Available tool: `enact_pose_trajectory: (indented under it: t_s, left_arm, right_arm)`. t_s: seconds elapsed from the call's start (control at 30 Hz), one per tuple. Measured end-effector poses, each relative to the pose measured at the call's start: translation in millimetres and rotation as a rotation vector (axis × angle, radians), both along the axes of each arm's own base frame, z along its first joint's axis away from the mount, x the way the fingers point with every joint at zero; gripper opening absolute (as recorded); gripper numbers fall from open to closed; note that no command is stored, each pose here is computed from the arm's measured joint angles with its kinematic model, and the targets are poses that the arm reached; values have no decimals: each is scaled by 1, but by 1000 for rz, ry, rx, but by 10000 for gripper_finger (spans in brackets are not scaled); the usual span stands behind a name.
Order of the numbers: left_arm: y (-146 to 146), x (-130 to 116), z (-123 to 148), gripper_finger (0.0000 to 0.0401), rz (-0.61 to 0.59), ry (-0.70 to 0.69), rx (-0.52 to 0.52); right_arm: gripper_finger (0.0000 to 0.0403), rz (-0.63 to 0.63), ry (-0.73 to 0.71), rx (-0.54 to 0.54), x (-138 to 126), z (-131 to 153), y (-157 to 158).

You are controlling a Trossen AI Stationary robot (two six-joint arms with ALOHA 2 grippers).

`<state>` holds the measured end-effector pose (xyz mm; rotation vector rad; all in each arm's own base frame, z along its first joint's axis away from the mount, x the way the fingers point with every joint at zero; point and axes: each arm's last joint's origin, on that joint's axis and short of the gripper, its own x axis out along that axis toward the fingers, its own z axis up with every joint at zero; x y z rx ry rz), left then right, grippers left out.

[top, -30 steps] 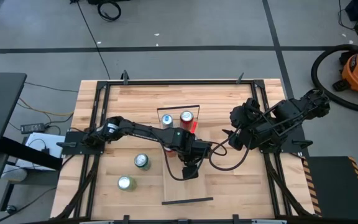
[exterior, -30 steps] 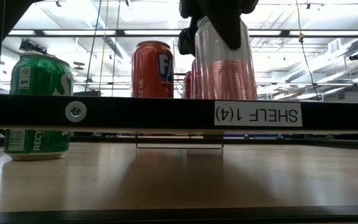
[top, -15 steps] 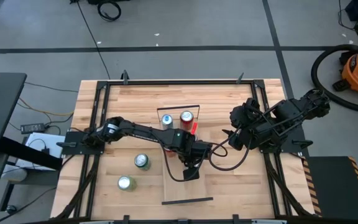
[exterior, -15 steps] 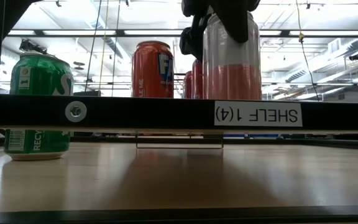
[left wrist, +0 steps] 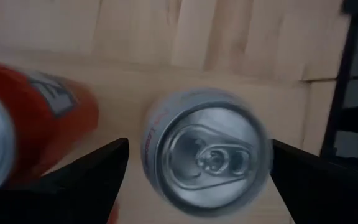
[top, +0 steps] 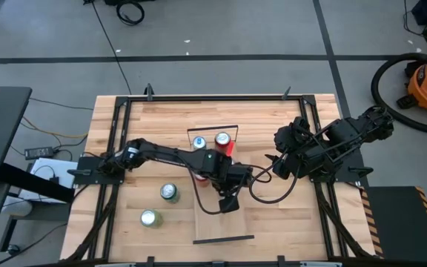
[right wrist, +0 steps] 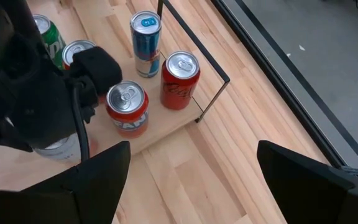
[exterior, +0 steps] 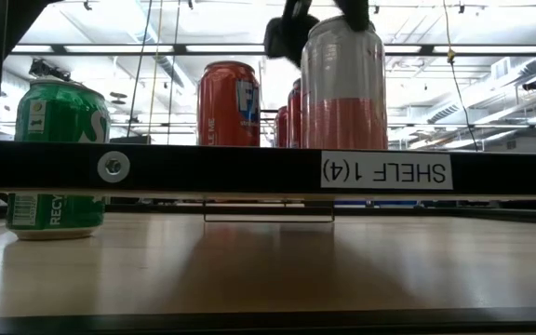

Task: Place canned beverage on shelf
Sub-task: Put the orange and white soda can on the shelf, then put the light green soda can on the shelf

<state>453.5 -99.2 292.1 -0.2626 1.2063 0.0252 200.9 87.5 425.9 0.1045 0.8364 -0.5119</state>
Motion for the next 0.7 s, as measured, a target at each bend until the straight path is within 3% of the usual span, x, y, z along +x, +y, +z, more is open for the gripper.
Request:
enact_pose_trajectory:
  t_s: [0.1, 0.37, 0.7]
  left_arm:
    - [0, 0, 12, 384, 4, -43, -5]
    - [3, -15, 26, 385, 19, 5, 21]
    - [-17, -70, 75, 385, 61, 27, 64]
  right_arm:
    - [362, 0, 0, 0, 0, 0, 0]
    - [362, 2, -2, -12, 0, 0, 0]
    - [362, 14, 2, -25, 0, 0, 0]
